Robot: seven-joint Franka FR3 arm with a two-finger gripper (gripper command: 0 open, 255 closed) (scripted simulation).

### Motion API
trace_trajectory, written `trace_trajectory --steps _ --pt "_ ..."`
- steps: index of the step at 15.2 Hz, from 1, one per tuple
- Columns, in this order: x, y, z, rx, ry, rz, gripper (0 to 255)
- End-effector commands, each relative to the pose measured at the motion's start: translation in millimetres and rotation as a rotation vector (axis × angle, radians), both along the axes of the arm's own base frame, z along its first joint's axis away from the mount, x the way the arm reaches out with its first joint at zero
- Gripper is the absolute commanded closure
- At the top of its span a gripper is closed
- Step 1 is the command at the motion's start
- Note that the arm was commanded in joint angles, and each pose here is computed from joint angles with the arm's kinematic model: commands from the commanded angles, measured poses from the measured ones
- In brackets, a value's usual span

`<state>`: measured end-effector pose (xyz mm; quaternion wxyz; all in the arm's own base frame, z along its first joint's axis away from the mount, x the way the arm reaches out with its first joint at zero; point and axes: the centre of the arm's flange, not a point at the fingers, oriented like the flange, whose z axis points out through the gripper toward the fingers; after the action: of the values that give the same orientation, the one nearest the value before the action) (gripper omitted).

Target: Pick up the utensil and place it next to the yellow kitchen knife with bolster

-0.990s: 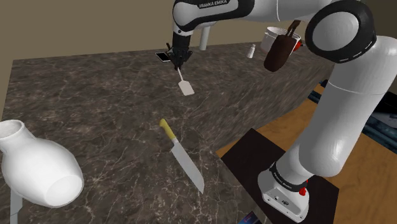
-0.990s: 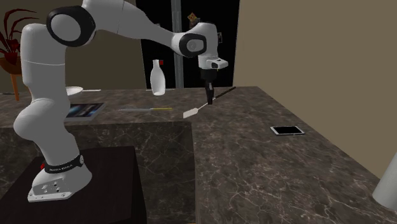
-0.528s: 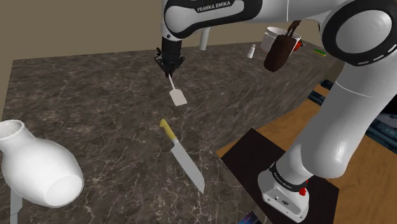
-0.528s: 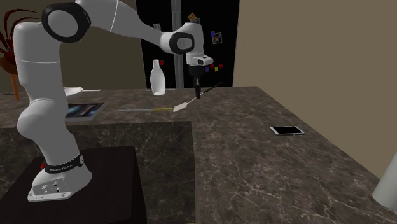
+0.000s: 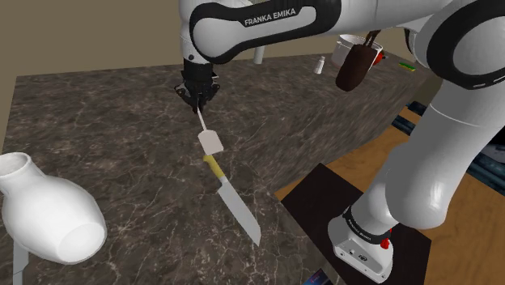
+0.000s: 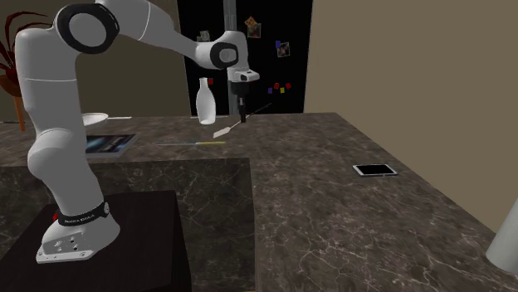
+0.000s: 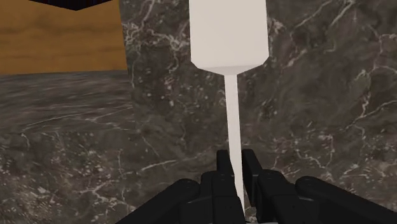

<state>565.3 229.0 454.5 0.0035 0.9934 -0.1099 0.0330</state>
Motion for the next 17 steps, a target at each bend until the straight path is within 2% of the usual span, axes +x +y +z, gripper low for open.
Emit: trace_trajectory --steps 1,17 --pt "-8.7 23.8 -0.1 0.0 0.0 -0.002 255" --pt "-88.7 219.3 0.1 0.0 0.0 -0.002 255"
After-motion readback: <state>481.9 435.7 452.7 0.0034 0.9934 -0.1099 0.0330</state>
